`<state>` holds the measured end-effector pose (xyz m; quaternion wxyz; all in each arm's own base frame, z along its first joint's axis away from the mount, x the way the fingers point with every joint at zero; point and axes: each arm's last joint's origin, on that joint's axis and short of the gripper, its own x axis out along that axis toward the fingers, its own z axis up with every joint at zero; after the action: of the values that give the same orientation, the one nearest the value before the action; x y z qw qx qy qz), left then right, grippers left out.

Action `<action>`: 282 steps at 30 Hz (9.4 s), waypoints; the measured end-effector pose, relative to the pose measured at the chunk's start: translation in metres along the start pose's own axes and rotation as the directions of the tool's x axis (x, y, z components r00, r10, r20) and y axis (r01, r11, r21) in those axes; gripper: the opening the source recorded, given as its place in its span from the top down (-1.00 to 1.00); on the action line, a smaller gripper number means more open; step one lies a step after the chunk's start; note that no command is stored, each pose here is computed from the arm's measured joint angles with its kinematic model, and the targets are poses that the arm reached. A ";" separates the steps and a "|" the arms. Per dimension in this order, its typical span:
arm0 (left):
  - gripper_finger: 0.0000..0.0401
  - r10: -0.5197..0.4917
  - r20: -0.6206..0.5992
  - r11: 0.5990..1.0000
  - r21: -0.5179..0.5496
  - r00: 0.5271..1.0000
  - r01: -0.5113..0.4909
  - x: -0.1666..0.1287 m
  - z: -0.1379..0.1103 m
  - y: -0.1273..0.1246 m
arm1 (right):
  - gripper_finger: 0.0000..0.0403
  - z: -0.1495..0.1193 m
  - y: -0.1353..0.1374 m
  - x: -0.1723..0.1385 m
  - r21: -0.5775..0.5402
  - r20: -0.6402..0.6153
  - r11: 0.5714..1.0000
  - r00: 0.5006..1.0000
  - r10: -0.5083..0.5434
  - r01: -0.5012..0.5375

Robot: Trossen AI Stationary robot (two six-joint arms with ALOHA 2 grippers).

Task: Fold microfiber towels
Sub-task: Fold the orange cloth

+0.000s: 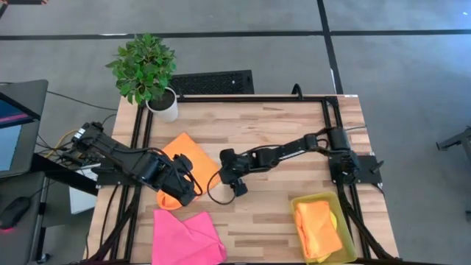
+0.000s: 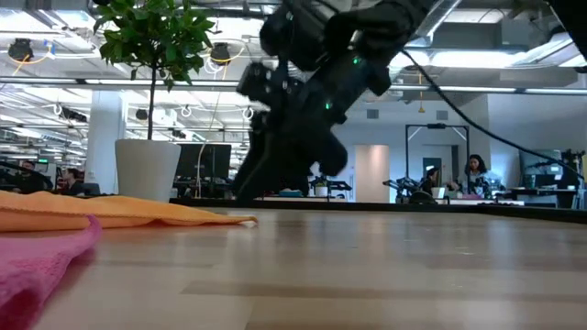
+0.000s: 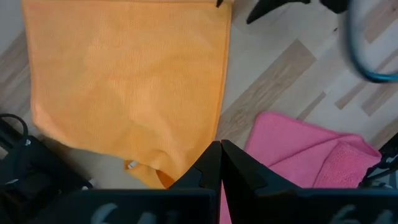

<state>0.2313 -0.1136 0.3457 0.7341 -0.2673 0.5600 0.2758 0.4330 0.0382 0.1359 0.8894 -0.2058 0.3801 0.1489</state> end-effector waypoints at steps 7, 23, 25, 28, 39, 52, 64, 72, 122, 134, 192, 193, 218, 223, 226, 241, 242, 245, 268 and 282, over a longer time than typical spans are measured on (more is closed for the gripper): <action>1.00 0.003 -0.001 1.000 -0.007 1.000 -0.003 0.000 0.000 0.000 | -0.21 -0.009 -0.014 0.012 -0.014 -0.039 1.000 0.999 -0.007 0.006; 1.00 0.008 -0.002 1.000 -0.008 1.000 -0.009 0.000 0.000 0.001 | -0.20 -0.025 -0.012 0.022 -0.038 -0.137 0.999 0.990 0.031 -0.037; 1.00 0.008 -0.002 1.000 -0.007 1.000 -0.009 0.000 0.000 0.001 | -0.15 -0.026 -0.012 0.022 -0.008 -0.142 0.999 0.989 0.037 -0.038; 1.00 0.008 -0.002 1.000 -0.008 1.000 -0.008 0.000 0.000 0.001 | 0.01 -0.025 -0.013 0.020 -0.002 -0.141 0.999 0.989 0.035 -0.036; 1.00 0.008 -0.003 1.000 -0.008 1.000 -0.008 0.000 0.000 0.001 | 0.95 -0.030 -0.017 0.020 0.110 -0.145 0.993 0.987 0.064 -0.049; 1.00 0.013 -0.010 1.000 0.016 1.000 -0.013 0.002 0.000 0.000 | 0.98 -0.025 -0.029 -0.044 0.295 -0.270 0.953 0.952 0.147 -0.064; 0.71 0.023 0.011 0.999 0.044 1.000 -0.023 0.003 0.005 0.001 | 0.98 -0.023 -0.033 -0.084 0.322 -0.339 0.945 0.925 0.174 -0.060; 0.51 0.024 -0.128 0.991 0.134 0.991 -0.007 0.039 -0.003 -0.002 | 0.99 -0.029 -0.040 -0.087 0.343 -0.357 0.938 0.917 0.178 -0.048; 0.56 -0.140 -0.342 0.354 0.859 0.929 0.370 0.175 -0.038 -0.002 | 0.99 -0.036 -0.055 -0.091 0.381 -0.348 0.924 0.924 0.159 -0.015; 0.79 -0.107 -0.314 0.483 0.813 0.943 0.325 0.175 -0.039 0.000 | 0.98 -0.039 -0.060 -0.092 0.384 -0.349 0.923 0.924 0.155 -0.009; 1.00 0.251 0.490 0.942 0.076 0.835 -0.327 -0.026 0.134 0.112 | 0.99 -0.019 -0.063 -0.293 0.426 -0.439 0.573 0.714 -0.546 0.700; 1.00 0.276 0.483 0.929 0.087 0.831 -0.359 -0.023 0.142 0.112 | 0.99 -0.022 -0.066 -0.294 0.420 -0.455 0.555 0.696 -0.556 0.718; 1.00 0.266 0.285 0.882 0.313 0.921 -0.352 -0.003 0.133 0.072 | 0.99 -0.026 -0.008 -0.272 0.483 -0.533 0.689 0.806 -0.258 0.540; 1.00 0.216 0.224 0.899 0.334 0.950 -0.283 0.007 0.112 0.053 | 0.99 -0.026 0.007 -0.253 0.504 -0.548 0.720 0.821 -0.161 0.478; 1.00 0.189 0.192 0.907 0.341 0.963 -0.246 0.012 0.099 0.043 | 0.99 -0.022 0.016 -0.246 0.515 -0.540 0.740 0.834 -0.113 0.434; 1.00 0.072 -0.044 0.944 0.326 0.996 -0.053 0.055 0.032 0.007 | 0.99 -0.009 0.055 -0.187 0.474 -0.587 0.822 0.809 0.027 0.317; 1.00 0.059 -0.058 0.947 0.320 0.997 -0.038 0.058 0.029 0.005 | 0.99 -0.010 0.055 -0.183 0.474 -0.591 0.823 0.806 0.033 0.314; 1.00 0.029 -0.088 0.952 0.305 0.996 -0.001 0.066 0.022 0.002 | 0.99 -0.011 0.057 -0.170 0.484 -0.600 0.827 0.796 0.077 0.285; 1.00 0.165 -0.058 0.973 0.176 0.985 -0.152 0.118 0.045 0.037 | 0.99 -0.031 -0.003 -0.147 0.449 -0.612 0.777 0.786 -0.092 0.441; 1.00 0.230 -0.025 0.957 0.186 0.973 -0.222 0.149 0.070 0.073 | 0.99 -0.047 -0.034 -0.151 0.492 -0.625 0.722 0.775 -0.096 0.486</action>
<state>0.2600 0.0026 0.2107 0.7059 -0.1398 0.6265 0.2993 0.3175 -0.0300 0.2263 0.7657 0.0098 0.6103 -0.2030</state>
